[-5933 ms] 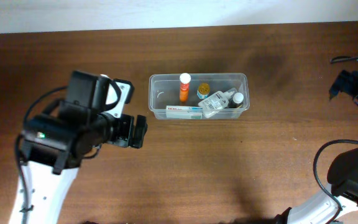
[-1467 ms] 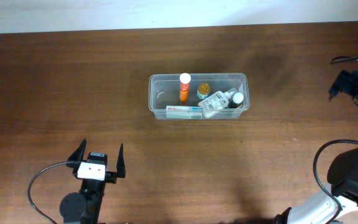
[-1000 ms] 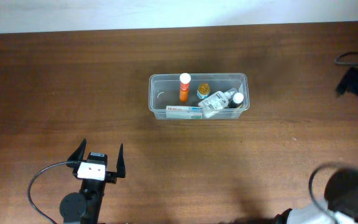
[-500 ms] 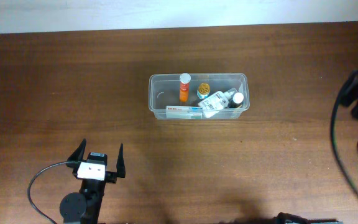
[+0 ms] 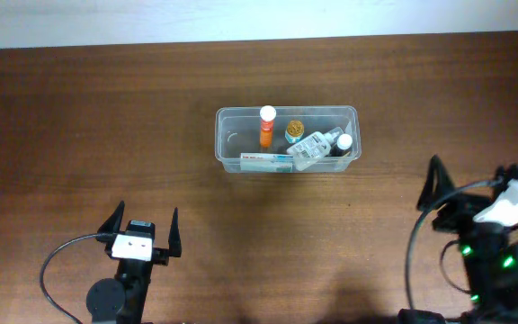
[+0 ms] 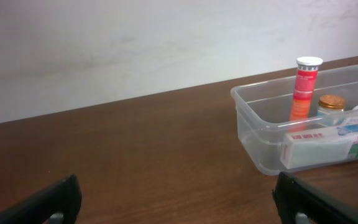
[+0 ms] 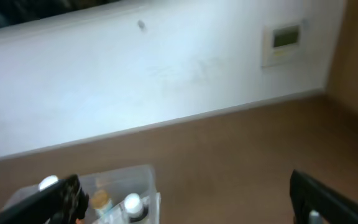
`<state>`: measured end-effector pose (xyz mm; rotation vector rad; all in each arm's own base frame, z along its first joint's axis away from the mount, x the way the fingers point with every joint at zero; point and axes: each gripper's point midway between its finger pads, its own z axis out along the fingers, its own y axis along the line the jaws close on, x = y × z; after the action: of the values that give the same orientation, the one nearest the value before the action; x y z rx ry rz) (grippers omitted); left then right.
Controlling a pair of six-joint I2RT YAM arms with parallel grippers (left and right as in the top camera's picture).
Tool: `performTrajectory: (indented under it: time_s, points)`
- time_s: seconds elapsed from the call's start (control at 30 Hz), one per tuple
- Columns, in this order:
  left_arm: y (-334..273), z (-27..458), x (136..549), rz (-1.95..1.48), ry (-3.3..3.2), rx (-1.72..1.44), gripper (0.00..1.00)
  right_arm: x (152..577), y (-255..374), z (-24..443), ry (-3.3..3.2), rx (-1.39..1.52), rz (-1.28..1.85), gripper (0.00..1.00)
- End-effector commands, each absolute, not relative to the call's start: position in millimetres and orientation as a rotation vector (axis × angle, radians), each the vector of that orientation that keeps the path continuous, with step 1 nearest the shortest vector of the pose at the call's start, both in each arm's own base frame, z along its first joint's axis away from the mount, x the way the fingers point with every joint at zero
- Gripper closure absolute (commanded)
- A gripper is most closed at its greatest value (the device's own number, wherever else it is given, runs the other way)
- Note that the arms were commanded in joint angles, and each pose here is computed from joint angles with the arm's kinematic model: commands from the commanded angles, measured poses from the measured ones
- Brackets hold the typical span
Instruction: Pack container
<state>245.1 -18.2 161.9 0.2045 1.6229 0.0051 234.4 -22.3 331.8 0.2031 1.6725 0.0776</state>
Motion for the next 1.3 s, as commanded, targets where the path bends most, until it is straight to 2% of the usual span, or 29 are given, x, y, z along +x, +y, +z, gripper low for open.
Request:
performTrajectory:
  time_s: [0.0,0.3,1.03,1.27]
  points:
    - [-16,161,245,0.027,1.618,0.208,0.01,234,-6,306,1.626,0.138,0.151,0.02]
    - [-16,161,245,0.027,1.618,0.208,0.01,233,6,271,1.458,0.065,0.185,0.02]
    - [-16,161,245,0.027,1.618,0.208,0.00,223,6,283,1.296,0.059,0.193,0.02]
    - [-16,161,245,0.027,1.618,0.208,0.01,235,5,245,1.365,0.072,0.197,0.02]
